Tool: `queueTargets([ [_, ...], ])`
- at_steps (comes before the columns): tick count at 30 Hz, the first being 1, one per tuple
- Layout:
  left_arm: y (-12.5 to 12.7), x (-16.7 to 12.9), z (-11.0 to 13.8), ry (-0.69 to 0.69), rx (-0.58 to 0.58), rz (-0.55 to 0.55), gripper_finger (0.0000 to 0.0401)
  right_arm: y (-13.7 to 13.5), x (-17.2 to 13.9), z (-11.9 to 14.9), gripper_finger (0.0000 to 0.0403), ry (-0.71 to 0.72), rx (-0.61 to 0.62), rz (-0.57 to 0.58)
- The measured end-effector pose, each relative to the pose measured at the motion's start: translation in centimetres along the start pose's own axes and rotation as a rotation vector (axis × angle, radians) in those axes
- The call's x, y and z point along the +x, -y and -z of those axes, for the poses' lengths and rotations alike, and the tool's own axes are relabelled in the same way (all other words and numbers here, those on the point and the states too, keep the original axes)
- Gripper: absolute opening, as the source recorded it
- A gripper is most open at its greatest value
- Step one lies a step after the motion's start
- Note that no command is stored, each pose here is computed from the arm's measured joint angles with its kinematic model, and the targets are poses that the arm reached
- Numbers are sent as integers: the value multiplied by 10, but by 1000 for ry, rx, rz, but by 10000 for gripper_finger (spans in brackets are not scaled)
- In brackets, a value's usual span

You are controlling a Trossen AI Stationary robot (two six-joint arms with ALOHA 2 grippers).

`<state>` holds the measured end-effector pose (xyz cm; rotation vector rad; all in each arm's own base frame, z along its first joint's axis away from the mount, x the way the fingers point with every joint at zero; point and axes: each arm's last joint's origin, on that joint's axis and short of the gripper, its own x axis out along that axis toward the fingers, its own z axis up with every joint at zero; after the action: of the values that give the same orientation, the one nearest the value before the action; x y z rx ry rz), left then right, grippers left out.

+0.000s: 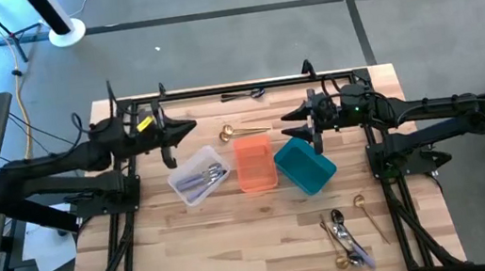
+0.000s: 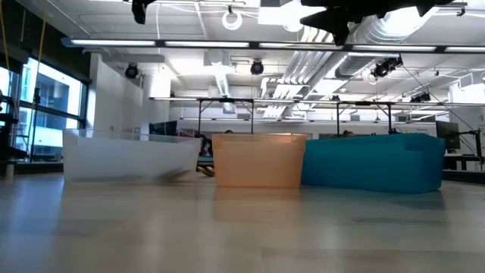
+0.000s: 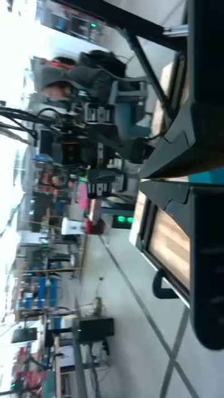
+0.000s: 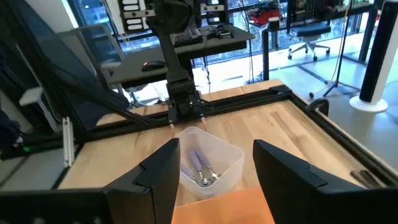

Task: Sort silverware by color (type)
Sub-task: Put the purple spoon into the white bin

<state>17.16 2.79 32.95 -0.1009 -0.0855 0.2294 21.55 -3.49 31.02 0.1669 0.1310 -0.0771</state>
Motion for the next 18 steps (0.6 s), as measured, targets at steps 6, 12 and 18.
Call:
queueTargets([
  [6, 0, 1, 7, 33, -2, 18, 1, 0, 0, 0, 188, 1, -8, 0],
  [12, 0, 2, 5, 52, 31, 18, 0, 0, 0, 0, 188, 3, 8, -1],
  [18, 0, 2, 5, 51, 31, 19, 0, -1, 0, -3, 164, 33, -4, -25],
])
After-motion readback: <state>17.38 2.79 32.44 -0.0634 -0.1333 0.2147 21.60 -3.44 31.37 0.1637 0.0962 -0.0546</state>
